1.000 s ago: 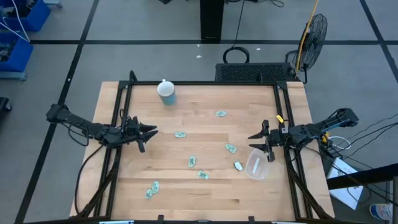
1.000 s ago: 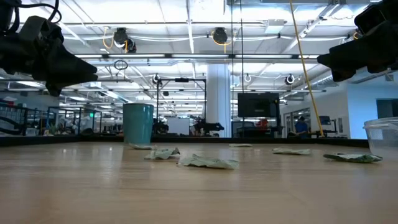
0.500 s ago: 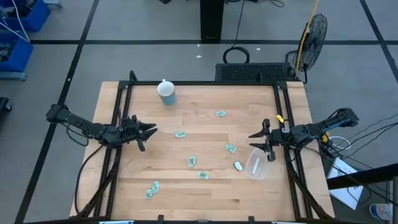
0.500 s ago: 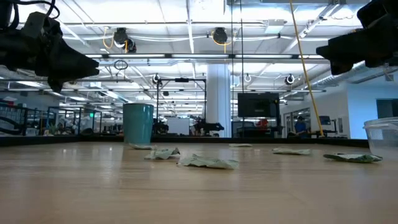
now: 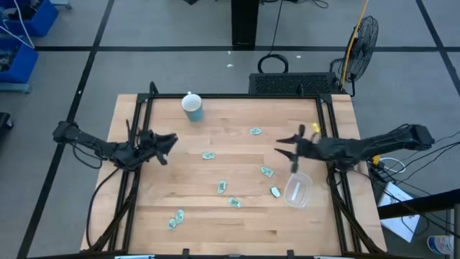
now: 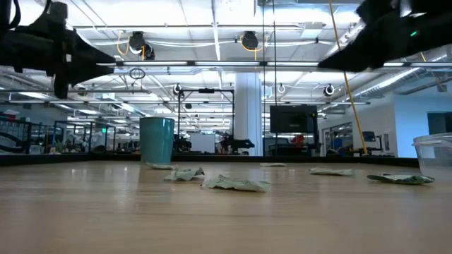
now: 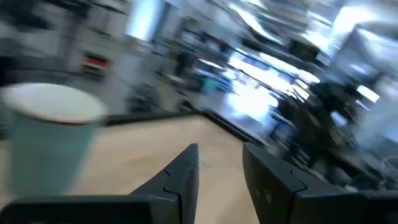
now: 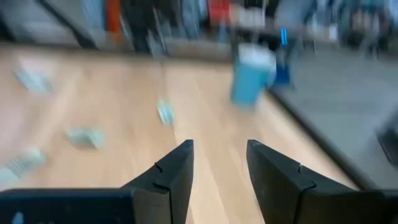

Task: Pick and place Stevia / Truvia into bins
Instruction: Put the stevia packet into the transparent container

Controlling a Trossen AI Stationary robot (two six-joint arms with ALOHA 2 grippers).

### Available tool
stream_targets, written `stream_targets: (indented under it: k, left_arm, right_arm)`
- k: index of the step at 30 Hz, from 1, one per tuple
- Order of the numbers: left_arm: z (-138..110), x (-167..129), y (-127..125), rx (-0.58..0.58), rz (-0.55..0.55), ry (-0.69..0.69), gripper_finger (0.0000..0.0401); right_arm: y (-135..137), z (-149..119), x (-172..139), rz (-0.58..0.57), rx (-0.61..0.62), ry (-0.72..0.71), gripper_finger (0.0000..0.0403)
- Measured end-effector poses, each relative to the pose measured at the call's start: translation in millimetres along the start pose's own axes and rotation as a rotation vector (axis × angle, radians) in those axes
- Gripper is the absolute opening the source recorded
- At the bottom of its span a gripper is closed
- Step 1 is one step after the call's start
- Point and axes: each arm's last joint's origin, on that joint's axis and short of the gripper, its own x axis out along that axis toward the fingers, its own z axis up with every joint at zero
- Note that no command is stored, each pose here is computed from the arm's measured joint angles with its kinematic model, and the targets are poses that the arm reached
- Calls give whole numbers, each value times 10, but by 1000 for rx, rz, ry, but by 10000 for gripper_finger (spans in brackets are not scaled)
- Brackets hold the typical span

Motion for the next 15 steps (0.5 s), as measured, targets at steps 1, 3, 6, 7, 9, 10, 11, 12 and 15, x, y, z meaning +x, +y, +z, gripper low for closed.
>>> stream_targets:
  k: [1,3,6,7,9,10,11,12,15]
  left_arm:
    - [0,3,13,-30,32,-12,127]
    - [3,9,29,-90,67,-28,127]
    - [8,20,40,-106,75,-34,127]
    - [9,22,42,-106,78,-36,127]
    - [4,26,48,-98,83,-33,127]
    - [-5,28,51,-88,87,-27,127]
    - [-13,28,54,-80,89,-21,127]
    - [-21,29,56,-75,88,-15,127]
    - [-55,29,70,-69,98,9,127]
  right_arm:
    - [-12,18,90,-21,-5,47,142]
    - [-62,88,282,-73,-7,112,142]
    - [-166,5,563,-145,-20,257,142]
    - [-203,-45,649,-164,-21,300,142]
    - [-300,-114,806,-183,14,356,142]
    - [-345,-154,872,-185,49,372,142]
    - [-391,-219,927,-198,92,393,142]
    - [-428,-299,978,-219,126,420,142]
    - [-525,-479,1106,-249,178,462,142]
